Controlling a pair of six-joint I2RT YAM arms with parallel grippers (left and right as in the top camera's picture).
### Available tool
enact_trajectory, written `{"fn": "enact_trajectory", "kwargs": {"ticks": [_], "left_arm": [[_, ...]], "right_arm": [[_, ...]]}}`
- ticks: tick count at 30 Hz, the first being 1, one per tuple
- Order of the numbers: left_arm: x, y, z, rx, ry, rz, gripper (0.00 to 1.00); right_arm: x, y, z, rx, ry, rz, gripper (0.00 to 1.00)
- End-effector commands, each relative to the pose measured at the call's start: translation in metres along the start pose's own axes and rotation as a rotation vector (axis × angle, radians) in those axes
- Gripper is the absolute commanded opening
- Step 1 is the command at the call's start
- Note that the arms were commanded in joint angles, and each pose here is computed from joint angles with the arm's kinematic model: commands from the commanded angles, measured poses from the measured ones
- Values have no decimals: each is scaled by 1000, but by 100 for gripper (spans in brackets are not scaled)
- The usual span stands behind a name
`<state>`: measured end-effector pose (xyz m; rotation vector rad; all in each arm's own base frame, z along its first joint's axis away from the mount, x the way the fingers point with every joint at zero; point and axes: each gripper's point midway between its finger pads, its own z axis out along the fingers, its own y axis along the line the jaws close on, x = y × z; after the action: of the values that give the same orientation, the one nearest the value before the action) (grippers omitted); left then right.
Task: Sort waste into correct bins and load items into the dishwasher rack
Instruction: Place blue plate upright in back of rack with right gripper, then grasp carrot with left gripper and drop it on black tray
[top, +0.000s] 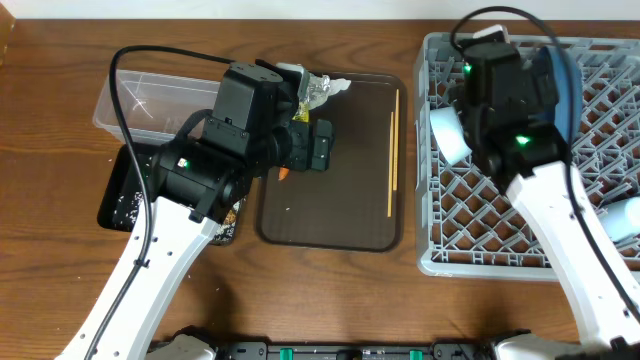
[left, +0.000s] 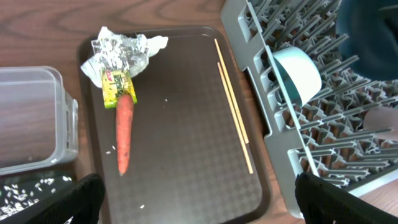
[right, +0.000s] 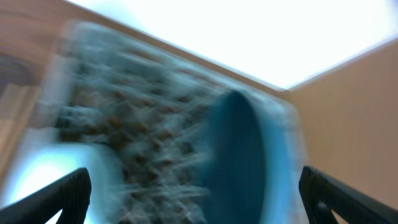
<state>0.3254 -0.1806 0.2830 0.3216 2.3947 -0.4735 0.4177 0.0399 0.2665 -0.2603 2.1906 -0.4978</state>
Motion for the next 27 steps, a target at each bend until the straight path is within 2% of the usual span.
{"fn": "enact_trajectory", "kwargs": {"ticks": [1, 4, 7, 10, 15, 20, 27], "left_arm": [[-4, 4, -6, -29, -19, 71, 98], [5, 22, 0, -127, 16, 65, 98], [23, 36, 18, -185, 95, 62, 88], [46, 48, 47, -220, 200, 59, 88], [72, 65, 102, -262, 337, 75, 87], [88, 77, 150, -267, 402, 110, 70], [102, 105, 196, -319, 428, 91, 69]], "right_arm": [[-18, 84, -33, -523, -47, 211, 99], [-18, 108, -48, -686, -29, 245, 99], [-8, 108, -48, -689, 69, 397, 99], [0, 105, -46, -675, 134, 494, 99], [3, 105, -46, -675, 152, 498, 99], [14, 106, -47, -669, 196, 490, 99], [26, 106, -42, -641, 245, 481, 99]]}}
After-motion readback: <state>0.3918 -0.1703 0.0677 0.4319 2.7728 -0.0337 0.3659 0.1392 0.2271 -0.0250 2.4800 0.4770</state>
